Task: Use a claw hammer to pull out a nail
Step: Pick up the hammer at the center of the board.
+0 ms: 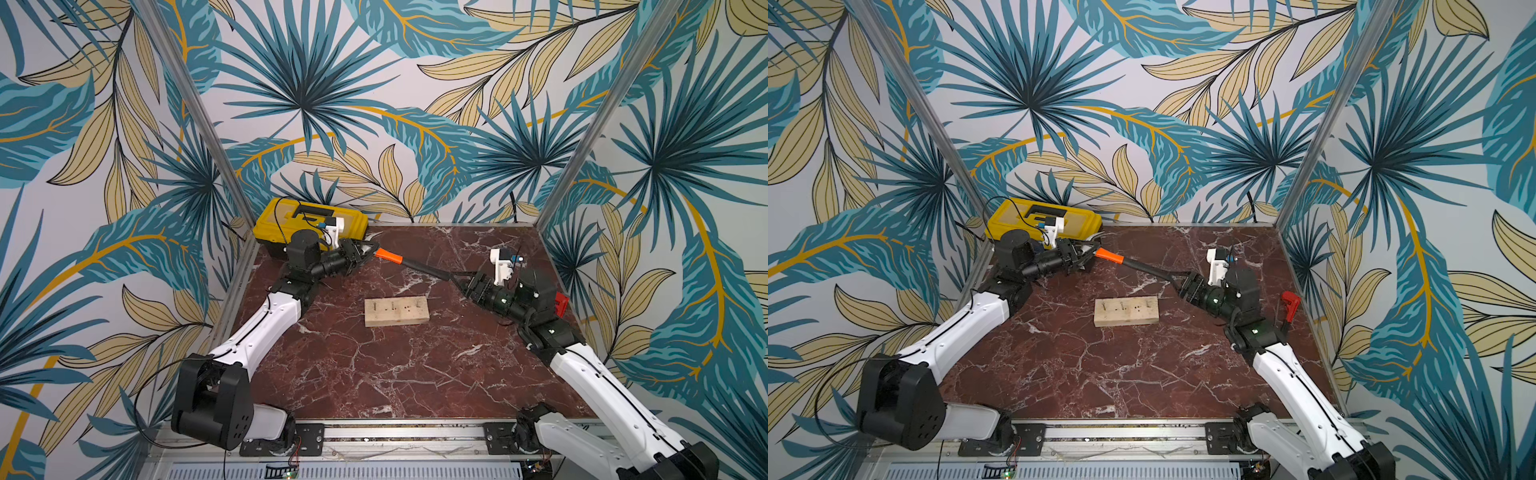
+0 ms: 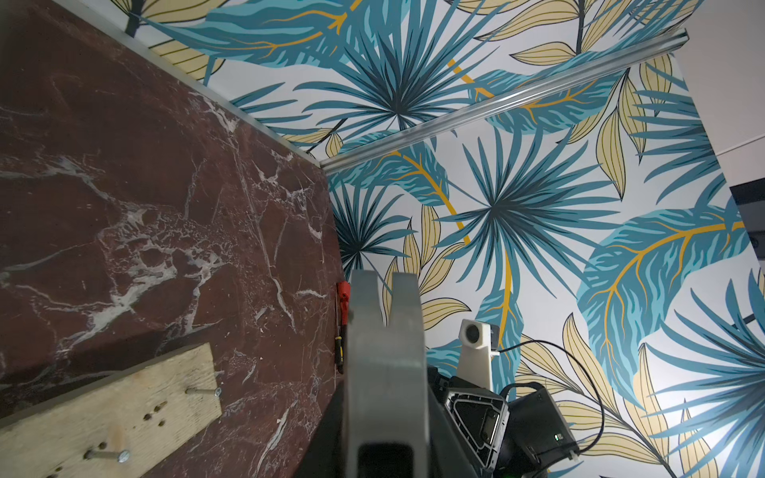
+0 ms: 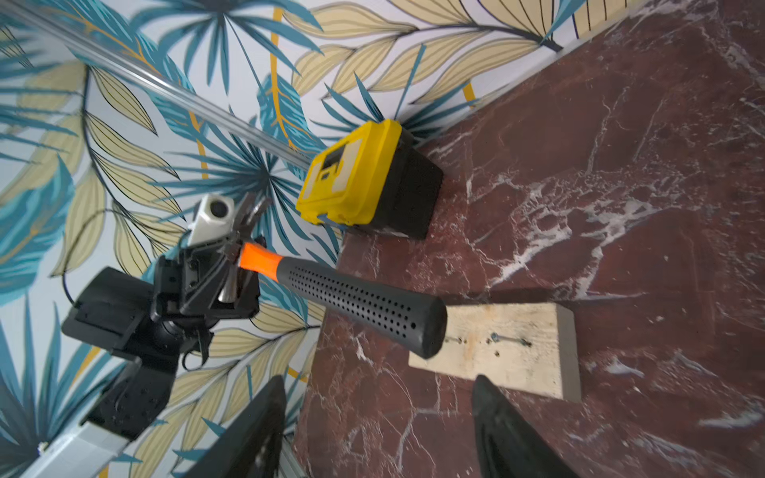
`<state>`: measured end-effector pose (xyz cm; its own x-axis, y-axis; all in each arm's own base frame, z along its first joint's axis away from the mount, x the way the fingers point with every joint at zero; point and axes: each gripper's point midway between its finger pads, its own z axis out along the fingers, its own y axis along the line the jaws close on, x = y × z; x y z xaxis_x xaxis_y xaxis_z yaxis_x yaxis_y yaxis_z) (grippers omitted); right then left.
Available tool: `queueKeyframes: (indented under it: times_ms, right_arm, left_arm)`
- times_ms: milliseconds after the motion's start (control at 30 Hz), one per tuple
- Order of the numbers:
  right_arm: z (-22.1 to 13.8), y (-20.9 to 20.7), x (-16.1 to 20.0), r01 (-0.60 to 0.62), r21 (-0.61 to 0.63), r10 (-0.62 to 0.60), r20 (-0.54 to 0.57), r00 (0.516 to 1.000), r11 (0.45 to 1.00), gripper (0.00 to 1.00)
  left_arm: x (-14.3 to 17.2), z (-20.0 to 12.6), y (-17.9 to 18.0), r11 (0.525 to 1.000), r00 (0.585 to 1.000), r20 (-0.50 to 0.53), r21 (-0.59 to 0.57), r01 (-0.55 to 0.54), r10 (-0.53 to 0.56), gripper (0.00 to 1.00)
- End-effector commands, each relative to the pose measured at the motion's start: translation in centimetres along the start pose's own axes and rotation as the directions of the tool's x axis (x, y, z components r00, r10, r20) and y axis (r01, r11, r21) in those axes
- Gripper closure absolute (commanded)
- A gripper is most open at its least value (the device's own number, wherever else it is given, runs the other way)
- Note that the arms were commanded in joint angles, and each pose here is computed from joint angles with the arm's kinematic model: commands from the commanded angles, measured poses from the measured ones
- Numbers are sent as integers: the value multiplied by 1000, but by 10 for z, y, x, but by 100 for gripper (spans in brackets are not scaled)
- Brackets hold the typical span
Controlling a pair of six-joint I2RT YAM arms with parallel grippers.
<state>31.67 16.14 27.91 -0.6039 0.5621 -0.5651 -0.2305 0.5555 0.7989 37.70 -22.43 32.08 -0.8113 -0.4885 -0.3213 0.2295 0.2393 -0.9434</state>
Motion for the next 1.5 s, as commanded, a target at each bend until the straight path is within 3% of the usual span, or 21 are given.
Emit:
queueKeyframes:
  times_ms: [0,267,533,733,933,1200,1367,1467]
  right_arm:
    - [-4,23,-32,-21,-174,57,209,976,985,29]
    - [18,51,-35,9,-318,62,212,975,948,27]
    - [20,82,-46,33,-489,90,226,970,872,34]
    - [27,96,-45,21,-557,91,173,981,830,40]
    - [27,111,-39,22,-581,46,103,994,813,54]
    - [31,109,-30,0,-553,18,26,999,833,71]
    - [30,109,-28,-5,-539,11,8,1000,842,77]
    - [27,107,-29,-2,-528,15,22,1000,849,88]
  left_arm:
    - [-10,-7,-46,992,994,91,100,-73,64,100]
    - [-6,-9,-76,978,991,120,191,-78,56,100]
    - [-5,-14,-94,966,992,116,248,-67,39,100]
    - [-2,-13,-105,957,996,80,287,-53,31,100]
    - [5,-19,-120,945,997,46,318,-77,65,100]
    - [18,-23,-132,933,995,-21,349,-86,99,100]
    - [22,-24,-131,933,994,-38,351,-82,102,100]
    - [23,-24,-128,935,994,-40,346,-79,99,100]
